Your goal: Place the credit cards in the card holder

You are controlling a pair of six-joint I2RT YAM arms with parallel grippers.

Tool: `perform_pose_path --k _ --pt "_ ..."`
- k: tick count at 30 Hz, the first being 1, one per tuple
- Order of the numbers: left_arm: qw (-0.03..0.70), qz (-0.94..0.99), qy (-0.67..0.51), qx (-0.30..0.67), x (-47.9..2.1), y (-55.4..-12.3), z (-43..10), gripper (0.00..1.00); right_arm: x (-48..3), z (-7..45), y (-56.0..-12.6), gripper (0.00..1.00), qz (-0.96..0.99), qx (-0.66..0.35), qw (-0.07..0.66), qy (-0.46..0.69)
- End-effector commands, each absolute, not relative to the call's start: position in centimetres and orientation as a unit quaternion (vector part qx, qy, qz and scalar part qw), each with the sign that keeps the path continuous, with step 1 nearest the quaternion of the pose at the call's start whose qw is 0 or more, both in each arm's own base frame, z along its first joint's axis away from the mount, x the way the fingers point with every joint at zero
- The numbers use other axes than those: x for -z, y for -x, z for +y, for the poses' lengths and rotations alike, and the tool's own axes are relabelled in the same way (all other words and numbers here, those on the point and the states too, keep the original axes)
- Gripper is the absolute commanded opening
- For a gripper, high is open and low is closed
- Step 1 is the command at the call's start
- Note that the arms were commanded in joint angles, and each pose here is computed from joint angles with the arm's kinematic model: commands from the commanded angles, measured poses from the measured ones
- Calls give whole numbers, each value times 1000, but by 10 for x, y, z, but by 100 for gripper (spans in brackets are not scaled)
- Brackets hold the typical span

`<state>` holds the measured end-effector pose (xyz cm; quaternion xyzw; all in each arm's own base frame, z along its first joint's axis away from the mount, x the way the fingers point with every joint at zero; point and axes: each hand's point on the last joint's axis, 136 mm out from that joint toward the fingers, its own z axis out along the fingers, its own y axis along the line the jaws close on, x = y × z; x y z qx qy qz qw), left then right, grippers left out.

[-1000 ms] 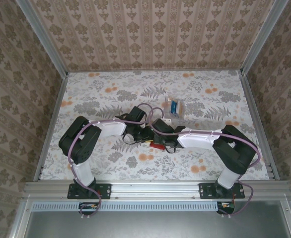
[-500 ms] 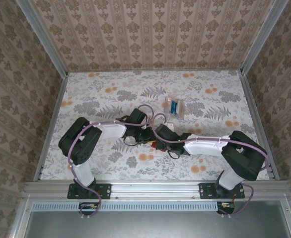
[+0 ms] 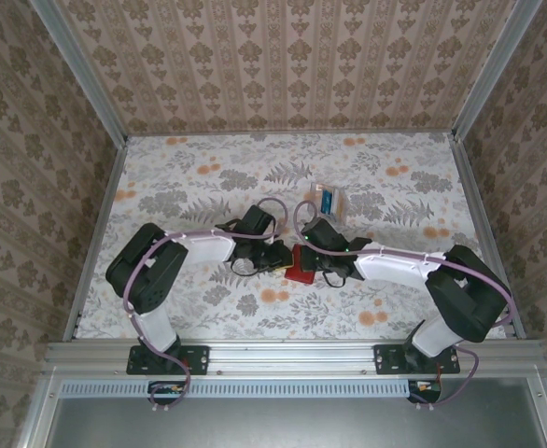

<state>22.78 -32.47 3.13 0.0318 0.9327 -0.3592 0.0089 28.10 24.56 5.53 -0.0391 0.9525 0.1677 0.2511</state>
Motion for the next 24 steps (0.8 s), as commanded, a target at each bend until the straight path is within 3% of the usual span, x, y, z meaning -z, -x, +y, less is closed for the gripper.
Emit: perform_pose_path --k 1,11,24 --pt "8 937 -33 348 -30 -219 -318 19 -61 249 -284 0 953 -160 247 69" --pt "13 937 -31 348 -33 -217 -318 19 -46 256 -281 0 958 -162 222 75" --pt "12 938 -29 345 -29 -215 -320 19 -51 243 -281 0 957 -150 241 65"
